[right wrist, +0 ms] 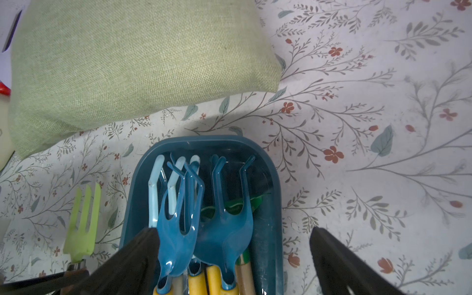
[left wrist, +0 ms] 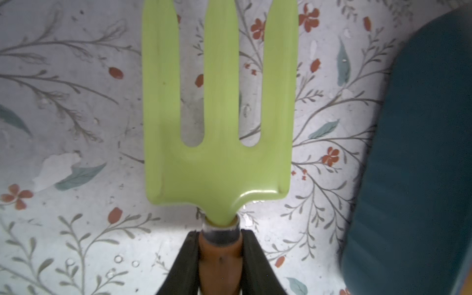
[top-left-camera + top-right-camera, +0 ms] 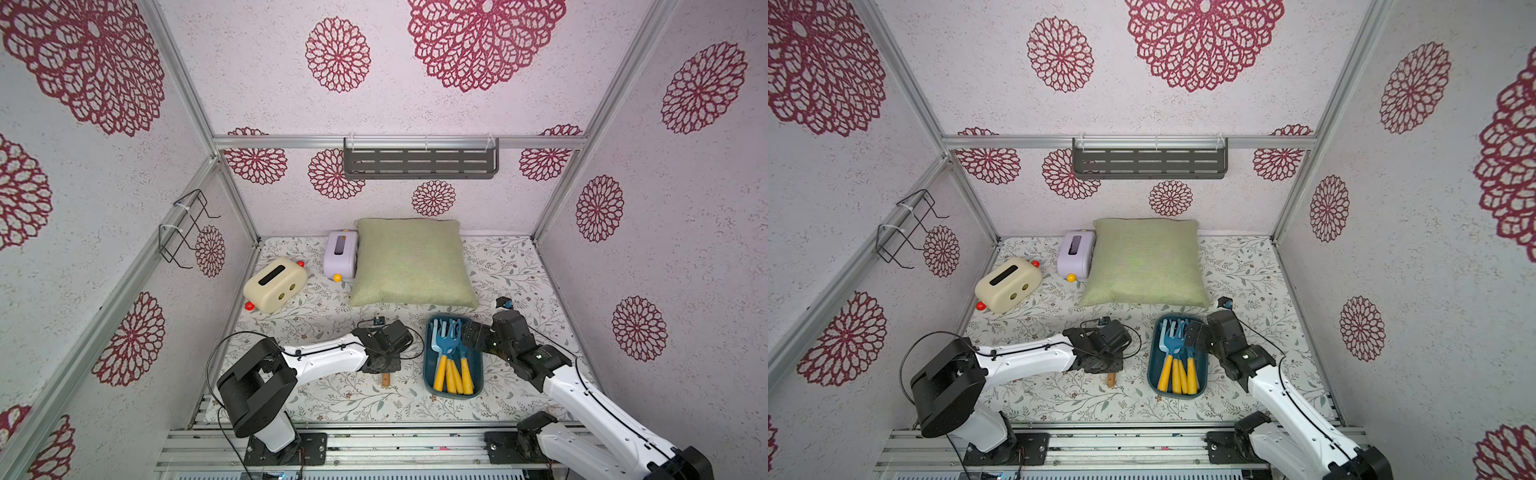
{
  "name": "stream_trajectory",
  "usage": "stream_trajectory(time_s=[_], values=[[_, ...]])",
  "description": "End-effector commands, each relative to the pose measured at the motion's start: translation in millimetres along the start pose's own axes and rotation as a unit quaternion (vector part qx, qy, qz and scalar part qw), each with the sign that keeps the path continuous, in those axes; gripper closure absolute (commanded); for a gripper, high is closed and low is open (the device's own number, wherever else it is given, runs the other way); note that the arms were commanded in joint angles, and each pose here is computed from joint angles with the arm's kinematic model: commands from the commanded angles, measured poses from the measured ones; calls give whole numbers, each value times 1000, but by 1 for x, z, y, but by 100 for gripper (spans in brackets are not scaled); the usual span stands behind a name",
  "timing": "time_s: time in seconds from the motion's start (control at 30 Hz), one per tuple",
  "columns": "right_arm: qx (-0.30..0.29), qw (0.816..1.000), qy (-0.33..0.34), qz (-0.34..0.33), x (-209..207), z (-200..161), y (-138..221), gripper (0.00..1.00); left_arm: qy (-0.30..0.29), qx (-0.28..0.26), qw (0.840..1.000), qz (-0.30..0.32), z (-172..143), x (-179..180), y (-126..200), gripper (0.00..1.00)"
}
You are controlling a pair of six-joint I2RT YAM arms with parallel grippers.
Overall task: Put the rake into the storage box
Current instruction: Pick up the rake at the center of the board, then place the rake in the storage box.
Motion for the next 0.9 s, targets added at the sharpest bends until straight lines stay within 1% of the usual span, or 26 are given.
stream_trajectory(time_s=[0.0, 0.13, 0.4, 0.6, 0.63, 0.87], values=[[4, 1000, -15, 12, 3, 10, 3, 1, -5, -33, 999, -32, 9, -18, 15, 92], [-3, 1000, -22, 14, 1, 18, 5, 1, -18, -46, 997, -56, 5, -31, 34, 92], [-16, 999, -42, 16, -6, 21, 6, 1, -32, -58, 989, -133, 5, -66, 61, 92], [-27, 998, -61, -5, -16, 23, 9, 1, -32, -52, 983, -173, 7, -94, 58, 93], [-30, 997, -64, -6, -17, 22, 10, 1, -34, -49, 982, -177, 9, -98, 56, 95], [-47, 996, -71, -7, -25, 19, 14, 1, -41, -44, 980, -191, 13, -120, 52, 95]])
Point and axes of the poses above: each gripper's point midway between its finger pads, its own y axis back along the fingers, its own x axis along the line the jaws close on, z = x × y, the point moved 8 cm from there along y, back along the fingers, and after that the axes turned 5 degrees about -y, right-handed, at the moved point
